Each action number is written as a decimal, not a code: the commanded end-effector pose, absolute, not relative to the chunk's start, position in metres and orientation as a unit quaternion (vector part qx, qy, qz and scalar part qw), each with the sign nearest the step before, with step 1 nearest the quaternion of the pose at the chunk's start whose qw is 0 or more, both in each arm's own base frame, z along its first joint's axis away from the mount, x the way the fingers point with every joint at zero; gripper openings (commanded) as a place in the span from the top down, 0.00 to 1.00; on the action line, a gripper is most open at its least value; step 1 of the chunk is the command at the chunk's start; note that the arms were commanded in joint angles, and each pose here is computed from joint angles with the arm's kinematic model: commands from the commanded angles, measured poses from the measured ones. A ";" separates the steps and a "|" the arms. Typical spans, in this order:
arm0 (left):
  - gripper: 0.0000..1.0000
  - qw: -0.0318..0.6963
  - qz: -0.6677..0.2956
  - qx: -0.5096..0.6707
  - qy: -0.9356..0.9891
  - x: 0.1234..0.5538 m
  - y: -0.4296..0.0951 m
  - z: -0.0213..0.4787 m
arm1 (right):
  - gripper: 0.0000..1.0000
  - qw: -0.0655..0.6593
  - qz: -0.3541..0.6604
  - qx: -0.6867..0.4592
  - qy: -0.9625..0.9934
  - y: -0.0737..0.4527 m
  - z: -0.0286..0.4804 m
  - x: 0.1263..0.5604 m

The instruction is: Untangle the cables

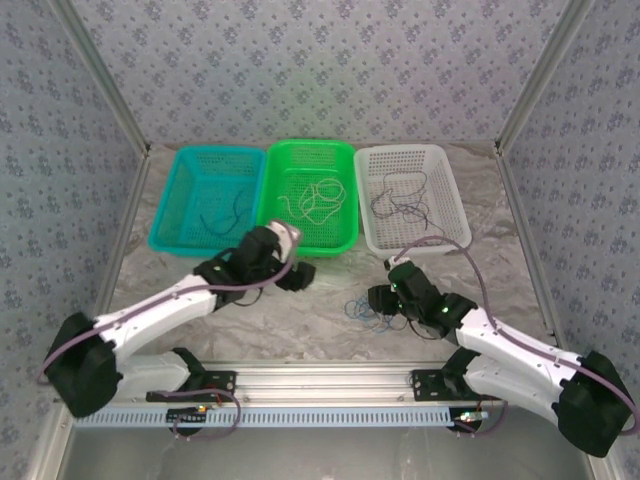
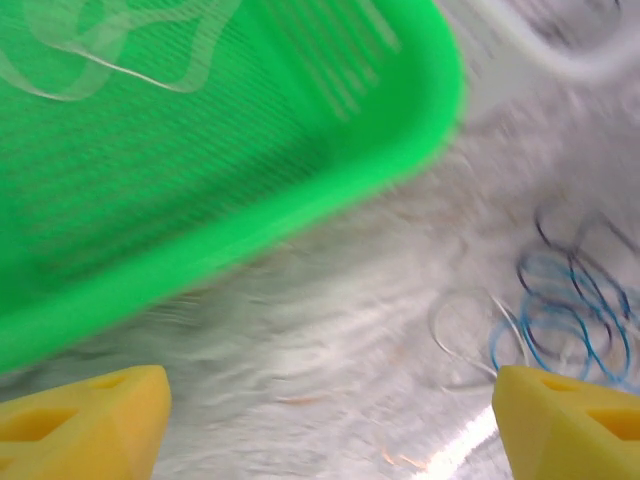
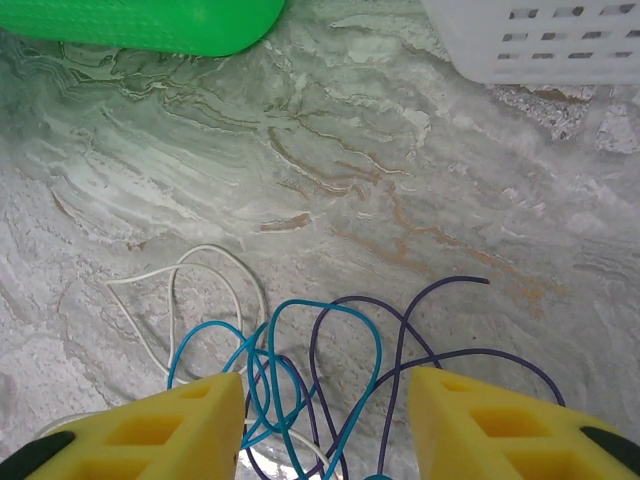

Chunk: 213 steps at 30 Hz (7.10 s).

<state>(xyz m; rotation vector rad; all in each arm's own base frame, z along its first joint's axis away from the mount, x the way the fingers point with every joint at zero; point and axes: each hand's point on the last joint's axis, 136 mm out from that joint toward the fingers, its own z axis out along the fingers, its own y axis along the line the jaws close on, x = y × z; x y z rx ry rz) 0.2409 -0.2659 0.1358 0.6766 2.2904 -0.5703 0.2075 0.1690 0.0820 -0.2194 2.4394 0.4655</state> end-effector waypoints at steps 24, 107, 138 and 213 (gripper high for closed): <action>0.63 0.210 -0.205 0.432 0.853 0.225 -0.365 0.034 | 0.39 0.324 0.195 -0.041 0.925 0.153 0.081 0.201; 1.00 0.552 -0.267 0.306 0.728 0.253 -0.295 0.362 | 0.07 0.457 0.309 -0.249 0.797 0.263 0.224 0.227; 1.00 0.557 -0.056 0.334 0.758 0.297 -0.233 0.322 | 0.86 0.471 0.270 -0.233 0.807 0.253 0.258 0.305; 1.00 0.691 -0.297 0.270 0.601 0.290 -0.256 0.527 | 0.10 0.485 0.327 -0.354 0.730 0.380 0.192 0.311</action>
